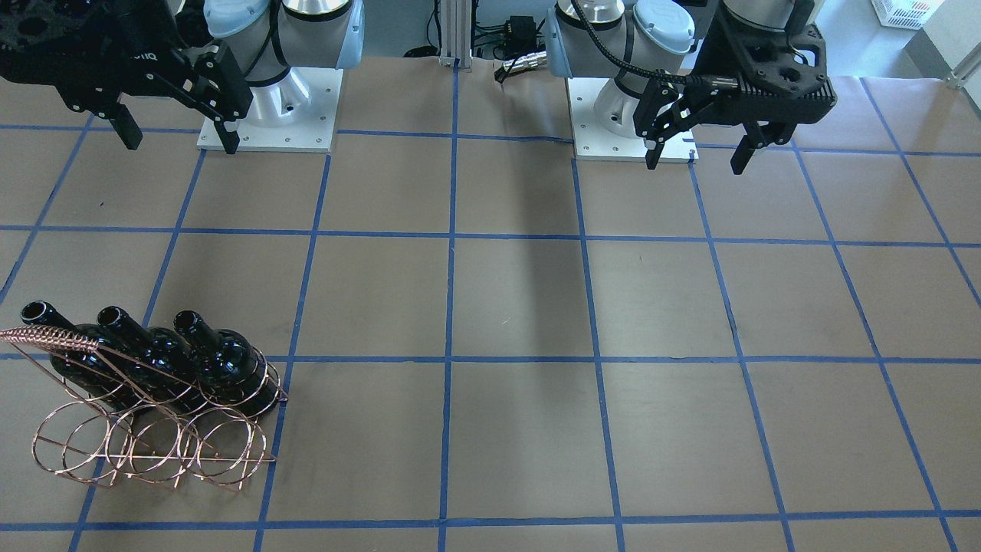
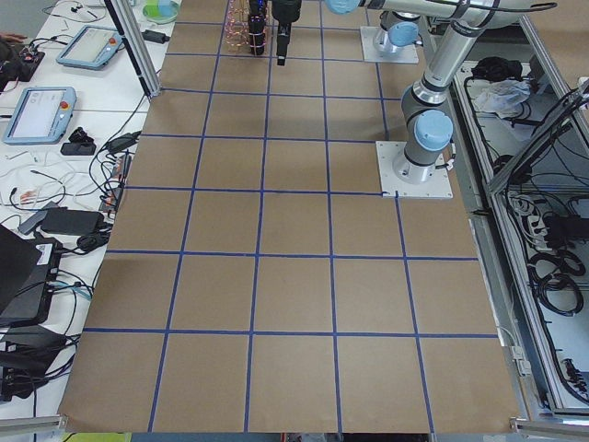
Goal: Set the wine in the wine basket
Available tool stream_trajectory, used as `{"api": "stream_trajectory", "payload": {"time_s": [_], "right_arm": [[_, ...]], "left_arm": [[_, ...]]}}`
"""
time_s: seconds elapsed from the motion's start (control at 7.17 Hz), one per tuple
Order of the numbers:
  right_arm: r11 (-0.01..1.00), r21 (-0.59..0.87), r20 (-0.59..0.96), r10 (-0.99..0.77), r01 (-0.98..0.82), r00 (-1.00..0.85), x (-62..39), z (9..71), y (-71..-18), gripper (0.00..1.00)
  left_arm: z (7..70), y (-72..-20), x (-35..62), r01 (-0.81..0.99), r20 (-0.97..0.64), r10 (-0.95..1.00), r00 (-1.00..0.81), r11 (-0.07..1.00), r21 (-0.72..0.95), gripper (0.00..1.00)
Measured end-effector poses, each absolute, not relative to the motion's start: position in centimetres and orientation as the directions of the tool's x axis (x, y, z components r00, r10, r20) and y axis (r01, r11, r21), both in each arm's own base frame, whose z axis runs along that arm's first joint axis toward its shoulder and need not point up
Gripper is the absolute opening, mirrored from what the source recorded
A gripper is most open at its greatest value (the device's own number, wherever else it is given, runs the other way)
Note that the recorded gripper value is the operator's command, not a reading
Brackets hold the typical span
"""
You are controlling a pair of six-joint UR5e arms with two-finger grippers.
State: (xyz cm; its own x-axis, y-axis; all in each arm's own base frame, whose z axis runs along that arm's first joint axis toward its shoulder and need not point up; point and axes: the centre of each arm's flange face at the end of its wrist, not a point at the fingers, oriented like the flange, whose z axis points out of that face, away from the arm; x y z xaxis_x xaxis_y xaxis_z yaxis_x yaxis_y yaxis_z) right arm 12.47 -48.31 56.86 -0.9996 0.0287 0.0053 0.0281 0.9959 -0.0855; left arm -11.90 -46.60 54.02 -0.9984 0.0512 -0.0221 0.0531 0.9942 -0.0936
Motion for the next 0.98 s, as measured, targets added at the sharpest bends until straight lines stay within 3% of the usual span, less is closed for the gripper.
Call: {"api": "stream_trajectory", "payload": {"time_s": [0.98], "right_arm": [[0.997, -0.077, 0.007, 0.026, 0.025, -1.0, 12.39, 56.3, -48.52, 1.0]], "left_arm": [[53.99, -46.55, -11.84, 0.049, -0.027, 0.047, -0.999, 0.995, -0.092, 1.0]]}}
